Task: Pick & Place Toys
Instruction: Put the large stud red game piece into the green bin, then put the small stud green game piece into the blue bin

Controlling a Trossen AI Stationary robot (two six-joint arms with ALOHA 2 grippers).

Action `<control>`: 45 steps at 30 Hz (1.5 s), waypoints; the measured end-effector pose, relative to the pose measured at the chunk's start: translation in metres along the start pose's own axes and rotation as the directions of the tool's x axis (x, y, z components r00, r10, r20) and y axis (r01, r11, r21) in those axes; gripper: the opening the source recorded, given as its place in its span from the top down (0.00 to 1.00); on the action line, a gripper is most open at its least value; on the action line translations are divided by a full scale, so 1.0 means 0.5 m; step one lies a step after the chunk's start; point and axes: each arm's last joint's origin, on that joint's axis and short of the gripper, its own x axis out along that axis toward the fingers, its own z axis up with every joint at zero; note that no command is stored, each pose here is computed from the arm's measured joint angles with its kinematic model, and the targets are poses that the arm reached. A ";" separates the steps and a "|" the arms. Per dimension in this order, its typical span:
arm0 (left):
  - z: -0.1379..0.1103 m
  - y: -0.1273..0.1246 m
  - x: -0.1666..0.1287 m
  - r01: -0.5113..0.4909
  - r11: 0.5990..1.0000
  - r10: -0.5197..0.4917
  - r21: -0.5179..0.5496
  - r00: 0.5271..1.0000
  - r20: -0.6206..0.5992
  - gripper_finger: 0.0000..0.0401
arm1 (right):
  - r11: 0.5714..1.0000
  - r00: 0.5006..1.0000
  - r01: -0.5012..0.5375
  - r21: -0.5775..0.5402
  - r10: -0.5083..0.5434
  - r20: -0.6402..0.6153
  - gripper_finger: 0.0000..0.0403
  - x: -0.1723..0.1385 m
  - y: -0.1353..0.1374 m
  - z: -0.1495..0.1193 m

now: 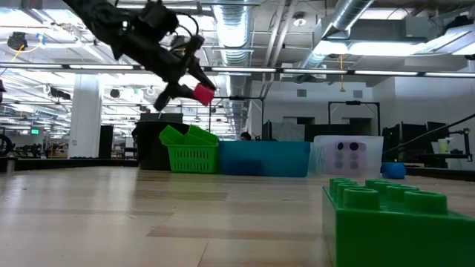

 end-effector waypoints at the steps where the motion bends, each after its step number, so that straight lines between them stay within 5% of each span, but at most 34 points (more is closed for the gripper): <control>1: 0.001 0.006 0.006 -0.006 1.000 0.006 -0.005 1.000 -0.006 0.68 | 1.000 1.000 -0.001 -0.002 0.001 -0.002 0.69 0.000 0.001 -0.001; 8: 0.011 0.051 0.033 -0.080 0.996 0.080 -0.042 0.997 -0.022 0.67 | 1.000 1.000 0.031 -0.007 -0.031 0.007 0.70 -0.005 0.007 -0.002; 19: 0.025 0.064 0.030 -0.105 0.993 0.106 -0.059 0.994 0.005 0.43 | 0.999 0.999 0.041 -0.025 -0.042 -0.034 0.70 -0.005 0.005 -0.011; 30: 0.026 0.063 0.028 -0.103 0.993 0.104 -0.059 0.995 0.008 0.43 | 0.999 0.998 0.041 -0.028 -0.043 -0.037 0.70 -0.005 0.005 -0.011; 39: 0.044 0.023 -0.020 -0.014 0.999 0.017 -0.036 0.996 0.084 0.44 | 0.998 0.997 0.049 -0.028 -0.050 -0.051 0.70 -0.004 0.001 -0.013; 45: 0.039 -0.043 -0.086 0.144 0.989 -0.140 -0.027 0.982 0.126 0.44 | 0.997 0.991 0.064 -0.033 -0.067 -0.115 0.70 -0.006 -0.002 -0.027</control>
